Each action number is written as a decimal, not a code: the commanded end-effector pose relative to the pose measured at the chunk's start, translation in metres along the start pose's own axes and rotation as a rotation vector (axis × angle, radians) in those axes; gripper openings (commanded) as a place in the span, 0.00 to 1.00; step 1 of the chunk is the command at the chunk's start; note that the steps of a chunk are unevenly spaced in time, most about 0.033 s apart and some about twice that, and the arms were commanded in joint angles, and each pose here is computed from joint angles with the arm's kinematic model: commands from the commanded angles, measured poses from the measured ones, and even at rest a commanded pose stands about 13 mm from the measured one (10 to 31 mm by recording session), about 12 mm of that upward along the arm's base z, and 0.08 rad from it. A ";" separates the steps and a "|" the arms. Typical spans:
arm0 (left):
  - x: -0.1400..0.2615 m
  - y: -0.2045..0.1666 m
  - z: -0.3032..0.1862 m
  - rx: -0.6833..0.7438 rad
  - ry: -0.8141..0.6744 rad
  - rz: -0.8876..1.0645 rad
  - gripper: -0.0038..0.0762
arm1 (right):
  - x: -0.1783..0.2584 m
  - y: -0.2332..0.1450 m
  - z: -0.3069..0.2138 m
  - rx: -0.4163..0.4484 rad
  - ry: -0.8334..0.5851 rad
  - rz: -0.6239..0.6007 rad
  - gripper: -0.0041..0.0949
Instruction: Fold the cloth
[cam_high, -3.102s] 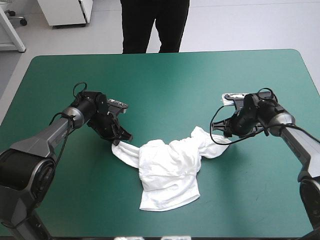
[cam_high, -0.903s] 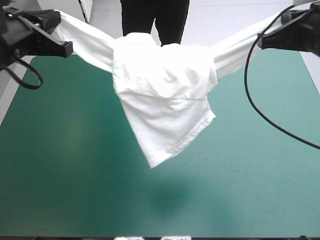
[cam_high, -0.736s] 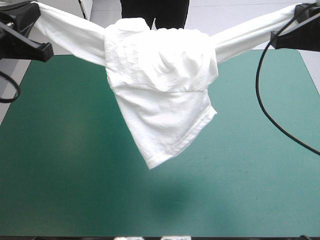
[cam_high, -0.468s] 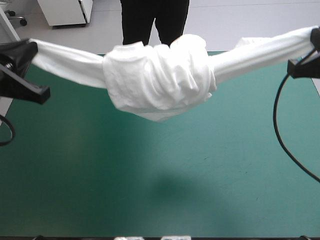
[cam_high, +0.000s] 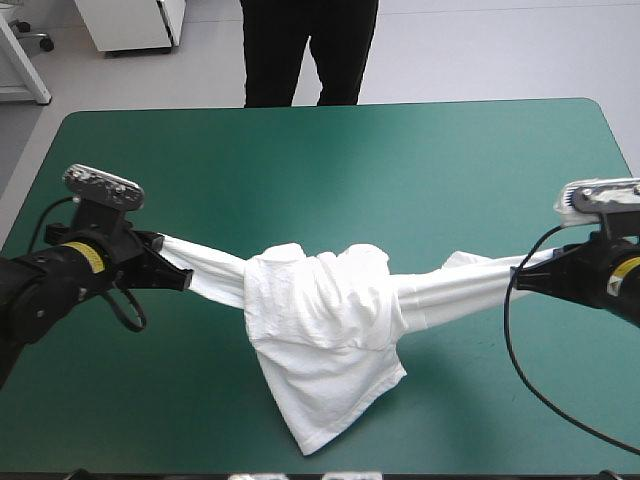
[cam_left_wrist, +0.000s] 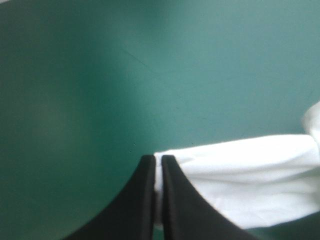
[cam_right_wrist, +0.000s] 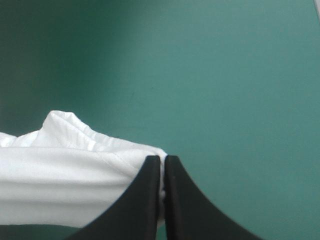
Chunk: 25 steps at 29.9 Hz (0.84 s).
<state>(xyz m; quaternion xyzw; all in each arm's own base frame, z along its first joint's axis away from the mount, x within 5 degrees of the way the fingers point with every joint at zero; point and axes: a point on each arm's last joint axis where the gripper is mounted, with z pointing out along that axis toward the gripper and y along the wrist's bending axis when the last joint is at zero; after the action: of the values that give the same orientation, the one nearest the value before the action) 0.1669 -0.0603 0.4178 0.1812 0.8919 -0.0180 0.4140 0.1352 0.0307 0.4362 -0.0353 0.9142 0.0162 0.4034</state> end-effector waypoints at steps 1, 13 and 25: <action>0.003 -0.005 0.034 -0.001 -0.058 -0.001 0.04 | 0.002 0.004 0.032 0.009 -0.069 0.008 0.02; 0.022 -0.022 0.166 0.002 0.175 0.109 0.04 | -0.003 0.027 0.162 0.020 0.051 0.026 0.02; 0.009 -0.024 0.234 -0.036 0.245 0.043 0.04 | -0.033 0.017 0.242 0.044 0.173 0.092 0.02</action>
<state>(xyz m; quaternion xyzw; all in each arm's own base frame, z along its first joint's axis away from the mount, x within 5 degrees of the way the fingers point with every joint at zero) 0.3133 -0.1184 0.2365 0.2218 0.9392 0.0457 0.2582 0.3190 0.0637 0.2730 0.0212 0.9630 0.0038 0.2687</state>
